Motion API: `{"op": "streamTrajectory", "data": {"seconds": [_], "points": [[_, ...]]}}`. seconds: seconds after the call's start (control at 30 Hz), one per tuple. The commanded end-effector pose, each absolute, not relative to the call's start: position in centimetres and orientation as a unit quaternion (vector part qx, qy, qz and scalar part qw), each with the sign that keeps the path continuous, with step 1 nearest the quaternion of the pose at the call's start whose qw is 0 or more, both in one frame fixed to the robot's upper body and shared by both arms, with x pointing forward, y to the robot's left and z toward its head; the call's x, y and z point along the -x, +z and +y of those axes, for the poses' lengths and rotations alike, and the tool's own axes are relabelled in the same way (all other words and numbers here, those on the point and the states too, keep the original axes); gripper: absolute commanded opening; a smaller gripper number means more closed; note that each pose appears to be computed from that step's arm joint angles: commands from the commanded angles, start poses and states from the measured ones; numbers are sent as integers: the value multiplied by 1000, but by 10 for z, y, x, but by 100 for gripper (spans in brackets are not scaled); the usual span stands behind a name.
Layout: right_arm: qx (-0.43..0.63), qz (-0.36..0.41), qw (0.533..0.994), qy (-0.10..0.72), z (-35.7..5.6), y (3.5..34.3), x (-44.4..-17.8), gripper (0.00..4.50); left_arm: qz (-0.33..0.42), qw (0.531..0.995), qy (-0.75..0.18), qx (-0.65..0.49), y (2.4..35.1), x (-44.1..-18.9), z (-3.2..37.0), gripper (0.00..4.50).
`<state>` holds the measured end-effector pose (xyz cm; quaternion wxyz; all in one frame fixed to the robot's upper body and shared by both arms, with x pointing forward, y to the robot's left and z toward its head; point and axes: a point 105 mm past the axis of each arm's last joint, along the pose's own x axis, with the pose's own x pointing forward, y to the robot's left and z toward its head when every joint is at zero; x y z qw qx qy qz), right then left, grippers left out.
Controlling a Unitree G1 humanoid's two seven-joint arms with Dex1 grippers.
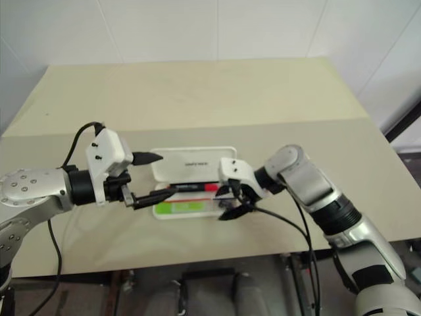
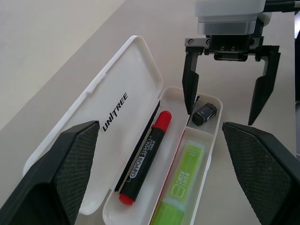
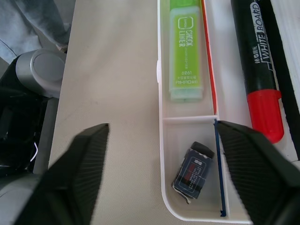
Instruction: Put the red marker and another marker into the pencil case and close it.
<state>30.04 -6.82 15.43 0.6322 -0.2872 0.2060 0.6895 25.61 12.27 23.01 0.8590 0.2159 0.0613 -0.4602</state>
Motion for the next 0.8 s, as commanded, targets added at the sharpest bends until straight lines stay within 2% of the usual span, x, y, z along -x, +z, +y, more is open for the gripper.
{"op": "streamTrajectory", "data": {"seconds": [0.03, 0.17, 0.37, 0.47, 0.63, 0.8], "points": [[295, 196, 628, 692, -73, 159, -300, 446, 39, 857, -461, -228, 241, -253, 121, 450], [273, 156, 636, 705, -79, 176, -301, 446, 16, 859, -460, -226, 257, -253, 124, 450], [191, 73, 690, 695, -103, 225, -311, 446, -6, 873, -426, -237, 288, -257, 152, 450], [168, 58, 691, 701, -121, 244, -304, 446, -8, 879, -412, -242, 299, -258, 168, 450], [149, 16, 706, 692, -137, 275, -298, 446, 6, 877, -409, -251, 298, -272, 182, 450], [137, -6, 715, 686, -141, 291, -292, 446, 4, 881, -418, -220, 295, -292, 189, 450]]}}
